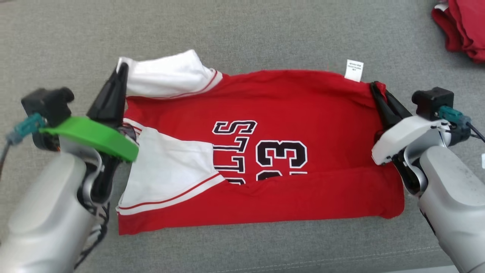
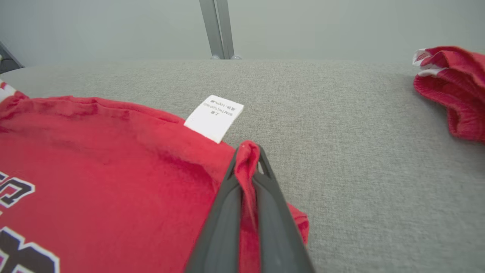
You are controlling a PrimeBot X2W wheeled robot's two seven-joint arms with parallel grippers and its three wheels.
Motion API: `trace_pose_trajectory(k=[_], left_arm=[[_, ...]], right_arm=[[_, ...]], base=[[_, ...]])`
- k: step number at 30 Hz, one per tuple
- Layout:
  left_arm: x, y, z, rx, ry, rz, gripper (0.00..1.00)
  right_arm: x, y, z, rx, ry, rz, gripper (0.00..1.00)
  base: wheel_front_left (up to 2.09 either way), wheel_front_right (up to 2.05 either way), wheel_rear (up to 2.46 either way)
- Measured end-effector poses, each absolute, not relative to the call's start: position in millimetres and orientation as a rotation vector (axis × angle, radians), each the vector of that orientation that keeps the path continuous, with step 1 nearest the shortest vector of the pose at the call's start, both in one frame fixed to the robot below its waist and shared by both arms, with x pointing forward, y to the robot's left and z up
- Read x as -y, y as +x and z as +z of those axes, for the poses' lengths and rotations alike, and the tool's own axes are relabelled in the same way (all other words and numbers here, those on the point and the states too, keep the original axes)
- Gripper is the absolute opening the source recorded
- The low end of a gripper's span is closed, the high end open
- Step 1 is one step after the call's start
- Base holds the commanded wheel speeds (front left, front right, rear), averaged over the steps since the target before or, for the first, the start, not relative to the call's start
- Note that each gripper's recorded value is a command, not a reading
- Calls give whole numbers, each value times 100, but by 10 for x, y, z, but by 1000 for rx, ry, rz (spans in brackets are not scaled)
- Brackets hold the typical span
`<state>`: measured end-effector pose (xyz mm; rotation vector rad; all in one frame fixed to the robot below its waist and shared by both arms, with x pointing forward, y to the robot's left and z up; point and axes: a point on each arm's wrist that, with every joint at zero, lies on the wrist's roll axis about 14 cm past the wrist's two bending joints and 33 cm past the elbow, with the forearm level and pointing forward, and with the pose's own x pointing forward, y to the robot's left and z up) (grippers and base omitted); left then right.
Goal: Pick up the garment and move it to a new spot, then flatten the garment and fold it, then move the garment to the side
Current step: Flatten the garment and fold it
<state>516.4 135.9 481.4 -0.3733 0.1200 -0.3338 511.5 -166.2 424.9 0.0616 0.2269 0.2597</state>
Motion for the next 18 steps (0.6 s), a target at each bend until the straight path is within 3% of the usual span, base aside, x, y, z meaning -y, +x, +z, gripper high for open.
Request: trace_pose_trajectory(k=[10, 18], left_arm=[[-1459, 4577, 4650, -141, -414, -246, 0], [-1525, 4139, 4480, -189, -460, -162, 0]], right_arm=[[1758, 4940, 4326, -179, 69, 242, 0], [1752, 4557, 4353, -162, 119, 234, 0]], base=[[0, 0, 0], [0, 0, 0]])
